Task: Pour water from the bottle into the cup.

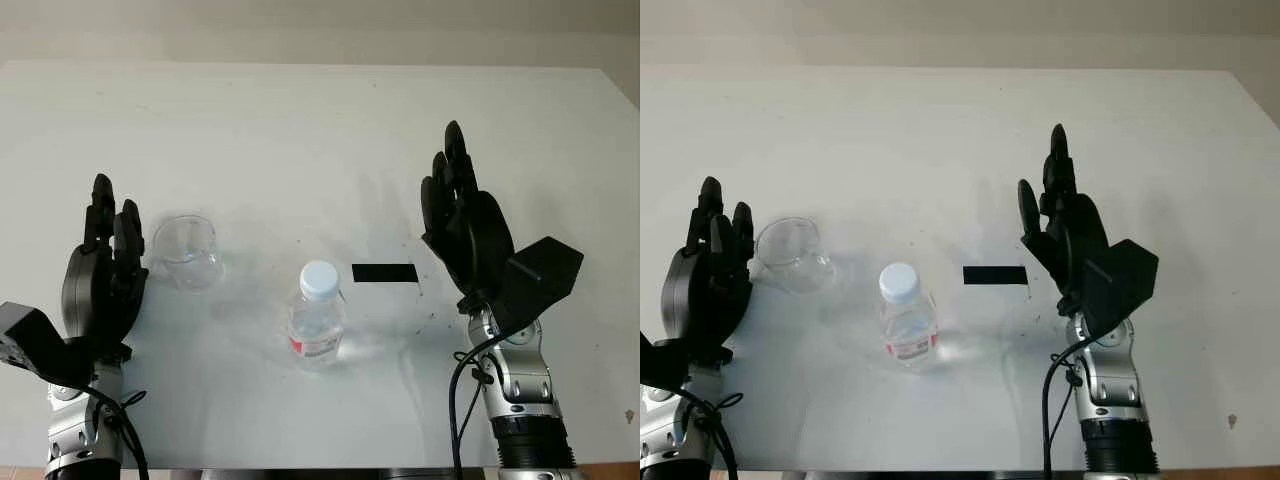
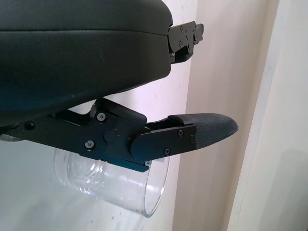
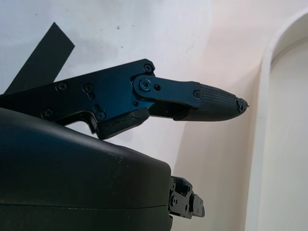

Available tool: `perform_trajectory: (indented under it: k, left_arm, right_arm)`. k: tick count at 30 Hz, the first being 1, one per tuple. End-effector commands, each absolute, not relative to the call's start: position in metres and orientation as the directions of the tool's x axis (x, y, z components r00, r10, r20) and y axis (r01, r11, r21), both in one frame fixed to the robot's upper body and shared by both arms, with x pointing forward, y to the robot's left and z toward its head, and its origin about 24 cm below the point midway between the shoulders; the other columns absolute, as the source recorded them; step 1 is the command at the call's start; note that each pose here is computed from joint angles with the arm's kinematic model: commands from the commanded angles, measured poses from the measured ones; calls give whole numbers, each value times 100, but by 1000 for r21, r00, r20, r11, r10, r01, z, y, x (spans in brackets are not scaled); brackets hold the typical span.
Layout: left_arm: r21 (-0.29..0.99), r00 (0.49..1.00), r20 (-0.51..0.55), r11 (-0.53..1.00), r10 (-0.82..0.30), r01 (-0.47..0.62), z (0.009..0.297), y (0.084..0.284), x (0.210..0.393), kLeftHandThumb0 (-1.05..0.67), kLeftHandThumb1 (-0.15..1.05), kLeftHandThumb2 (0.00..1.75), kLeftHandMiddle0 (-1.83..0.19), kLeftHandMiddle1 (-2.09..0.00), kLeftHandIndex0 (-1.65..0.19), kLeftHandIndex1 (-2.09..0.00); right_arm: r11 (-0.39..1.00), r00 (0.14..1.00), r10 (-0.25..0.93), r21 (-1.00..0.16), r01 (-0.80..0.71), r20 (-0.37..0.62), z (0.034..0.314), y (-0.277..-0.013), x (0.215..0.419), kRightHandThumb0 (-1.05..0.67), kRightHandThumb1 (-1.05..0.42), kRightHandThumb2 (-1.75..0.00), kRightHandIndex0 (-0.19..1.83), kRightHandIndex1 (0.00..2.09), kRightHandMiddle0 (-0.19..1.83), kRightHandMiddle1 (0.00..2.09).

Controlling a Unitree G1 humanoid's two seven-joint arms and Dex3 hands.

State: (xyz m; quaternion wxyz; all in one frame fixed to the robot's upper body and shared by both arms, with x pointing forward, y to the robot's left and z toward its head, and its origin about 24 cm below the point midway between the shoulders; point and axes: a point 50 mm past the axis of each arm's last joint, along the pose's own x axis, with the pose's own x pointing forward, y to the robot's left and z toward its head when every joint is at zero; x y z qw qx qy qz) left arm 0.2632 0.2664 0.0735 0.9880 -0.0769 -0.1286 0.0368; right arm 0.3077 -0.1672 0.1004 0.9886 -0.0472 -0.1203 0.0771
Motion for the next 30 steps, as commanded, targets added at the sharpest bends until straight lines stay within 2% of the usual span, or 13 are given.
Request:
perform_trajectory:
  k: [1, 8, 12, 15, 17, 20, 24, 28, 30]
  left_arm:
    - [-163, 965, 243, 985, 96, -57, 70, 267, 259, -73, 105, 53, 16, -6, 17, -5]
    - [-150, 966, 242, 987, 95, -60, 71, 268, 260, -73, 105, 55, 17, -5, 18, -5]
    - [-145, 966, 239, 987, 98, -65, 71, 269, 260, -72, 105, 56, 18, -5, 19, -5]
    - [-154, 965, 237, 985, 108, -73, 70, 268, 260, -72, 105, 55, 17, -6, 18, -5]
    - [-154, 965, 237, 985, 110, -75, 70, 267, 261, -72, 105, 55, 16, -6, 18, -5]
    - [-159, 965, 238, 984, 114, -77, 70, 266, 262, -73, 105, 55, 16, -6, 18, -5]
    - [-162, 964, 244, 984, 108, -69, 73, 266, 264, -72, 105, 54, 17, -5, 18, -5]
    - [-151, 965, 244, 986, 100, -64, 74, 266, 265, -72, 105, 55, 17, -5, 18, -5]
    - [-149, 964, 246, 987, 99, -63, 75, 266, 265, -72, 105, 54, 17, -5, 18, -5]
  right_arm:
    - [981, 956, 173, -132, -145, 236, 104, -168, 310, -76, -105, -56, -19, 0, -18, 3]
    - [961, 951, 251, -167, -221, 183, 96, -168, 315, -78, -105, -59, -19, 0, -19, 2]
    - [923, 910, 385, -95, -374, 154, 92, -175, 318, -87, -105, -53, -19, 0, -19, 2]
    - [859, 847, 505, 2, -512, 168, 93, -183, 319, -89, -105, -33, -19, 0, -19, 1]
    - [830, 819, 548, 13, -558, 172, 96, -187, 318, -91, -104, -17, -19, 0, -19, 1]
    - [774, 759, 631, -65, -630, 159, 99, -193, 315, -95, -102, -8, -19, 0, -19, 0]
    - [624, 619, 778, -240, -744, 106, 109, -193, 299, -97, -99, -5, -19, 0, -19, 0]
    - [543, 541, 836, -284, -790, 94, 113, -187, 290, -96, -97, -5, -19, 0, -19, 0]
    - [502, 497, 863, -256, -826, 89, 114, -182, 285, -90, -95, -4, -19, 0, -19, 0]
